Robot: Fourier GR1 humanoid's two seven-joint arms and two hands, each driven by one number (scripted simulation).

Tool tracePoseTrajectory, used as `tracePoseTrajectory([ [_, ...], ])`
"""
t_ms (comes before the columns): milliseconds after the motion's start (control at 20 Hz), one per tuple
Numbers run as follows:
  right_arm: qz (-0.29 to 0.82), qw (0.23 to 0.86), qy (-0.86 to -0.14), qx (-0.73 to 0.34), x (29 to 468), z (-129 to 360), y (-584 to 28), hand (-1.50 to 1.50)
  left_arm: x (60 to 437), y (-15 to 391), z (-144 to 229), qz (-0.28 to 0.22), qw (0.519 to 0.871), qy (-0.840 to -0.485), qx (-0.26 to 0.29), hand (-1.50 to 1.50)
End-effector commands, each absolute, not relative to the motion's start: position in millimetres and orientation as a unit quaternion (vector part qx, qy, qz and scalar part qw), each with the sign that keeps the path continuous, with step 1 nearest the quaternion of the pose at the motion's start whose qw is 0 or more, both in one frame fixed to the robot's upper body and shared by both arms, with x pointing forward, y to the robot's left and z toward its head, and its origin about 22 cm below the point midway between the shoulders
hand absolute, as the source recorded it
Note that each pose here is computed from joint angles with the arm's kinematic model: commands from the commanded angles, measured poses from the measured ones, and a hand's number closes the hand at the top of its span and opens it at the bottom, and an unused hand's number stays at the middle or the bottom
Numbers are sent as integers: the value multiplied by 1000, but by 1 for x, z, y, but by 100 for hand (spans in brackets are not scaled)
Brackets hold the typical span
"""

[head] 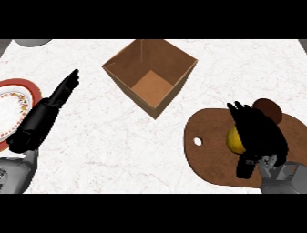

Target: Pick the lemon from the cutting board and place it in the cardboard box

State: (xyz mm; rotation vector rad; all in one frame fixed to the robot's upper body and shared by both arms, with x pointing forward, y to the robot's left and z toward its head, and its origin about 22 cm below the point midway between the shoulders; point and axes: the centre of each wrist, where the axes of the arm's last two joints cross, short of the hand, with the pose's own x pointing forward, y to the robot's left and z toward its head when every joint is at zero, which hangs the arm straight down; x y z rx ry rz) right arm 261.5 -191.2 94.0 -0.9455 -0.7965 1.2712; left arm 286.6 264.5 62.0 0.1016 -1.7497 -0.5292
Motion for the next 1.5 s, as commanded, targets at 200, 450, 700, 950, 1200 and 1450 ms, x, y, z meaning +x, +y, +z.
tracePoseTrajectory([
  [200,547,639,-317,-438,261,82,-188,-150,300,274,66,-227,609,-759,43,0],
  [450,550,651,-317,-417,257,54,-204,-150,291,278,59,-229,613,-755,43,0],
  [700,589,603,-360,-399,274,56,-207,150,305,281,78,-225,607,-761,38,0],
  [950,579,558,-401,-438,277,46,-205,150,293,275,63,-232,609,-757,40,0],
  [1200,581,518,-431,-456,280,48,-201,150,303,262,66,-223,611,-759,37,0],
  [1450,619,467,-545,-318,263,71,-36,150,307,240,75,-266,583,-767,-2,0],
])
